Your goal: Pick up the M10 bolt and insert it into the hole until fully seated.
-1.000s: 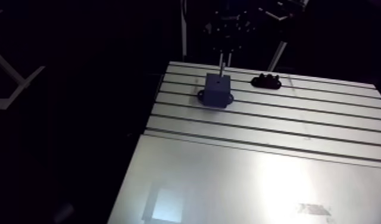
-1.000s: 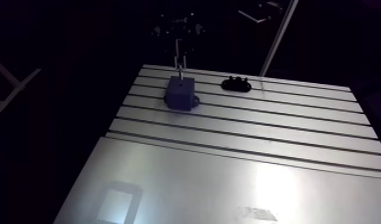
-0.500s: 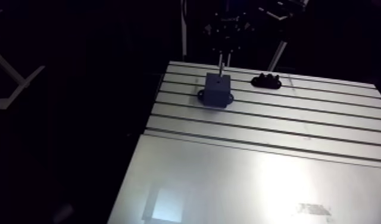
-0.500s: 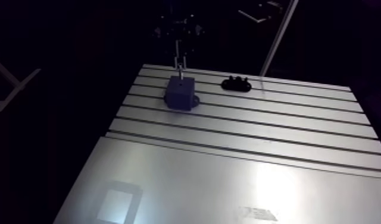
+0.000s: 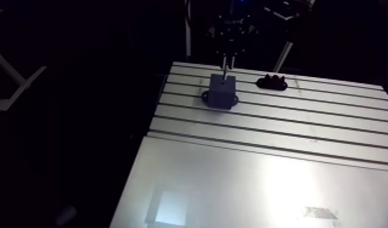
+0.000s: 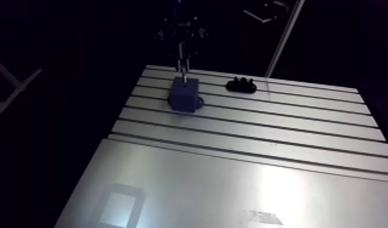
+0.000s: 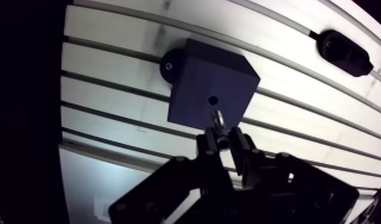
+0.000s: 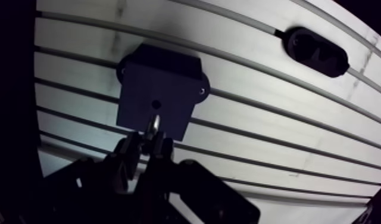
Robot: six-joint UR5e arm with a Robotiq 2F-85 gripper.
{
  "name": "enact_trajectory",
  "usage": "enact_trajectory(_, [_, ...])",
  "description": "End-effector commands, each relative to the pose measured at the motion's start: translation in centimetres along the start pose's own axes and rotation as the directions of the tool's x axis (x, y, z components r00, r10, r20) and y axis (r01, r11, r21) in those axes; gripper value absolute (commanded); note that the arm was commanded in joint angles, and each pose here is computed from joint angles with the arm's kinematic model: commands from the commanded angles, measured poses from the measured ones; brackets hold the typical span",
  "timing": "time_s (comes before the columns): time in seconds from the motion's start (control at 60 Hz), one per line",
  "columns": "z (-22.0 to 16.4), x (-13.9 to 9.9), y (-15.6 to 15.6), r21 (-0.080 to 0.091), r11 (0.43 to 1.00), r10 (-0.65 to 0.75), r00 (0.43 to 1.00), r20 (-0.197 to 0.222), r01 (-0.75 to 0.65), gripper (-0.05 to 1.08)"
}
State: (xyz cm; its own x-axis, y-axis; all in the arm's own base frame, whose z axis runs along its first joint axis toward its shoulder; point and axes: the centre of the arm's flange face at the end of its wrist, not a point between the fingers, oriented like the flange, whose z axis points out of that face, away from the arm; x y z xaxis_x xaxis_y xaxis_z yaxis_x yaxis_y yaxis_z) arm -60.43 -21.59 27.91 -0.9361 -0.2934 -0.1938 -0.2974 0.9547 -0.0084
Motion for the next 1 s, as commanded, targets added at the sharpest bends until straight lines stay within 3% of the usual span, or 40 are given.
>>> enact_trajectory(0.017, [0.27,0.04,-0.04,0.000,1.000,-0.005,1.000,-0.008,0.005,1.08])
enact_trajectory(1.0, [0.89,0.29,-0.11,-0.002,1.000,-0.007,1.000,-0.015,0.007,1.08])
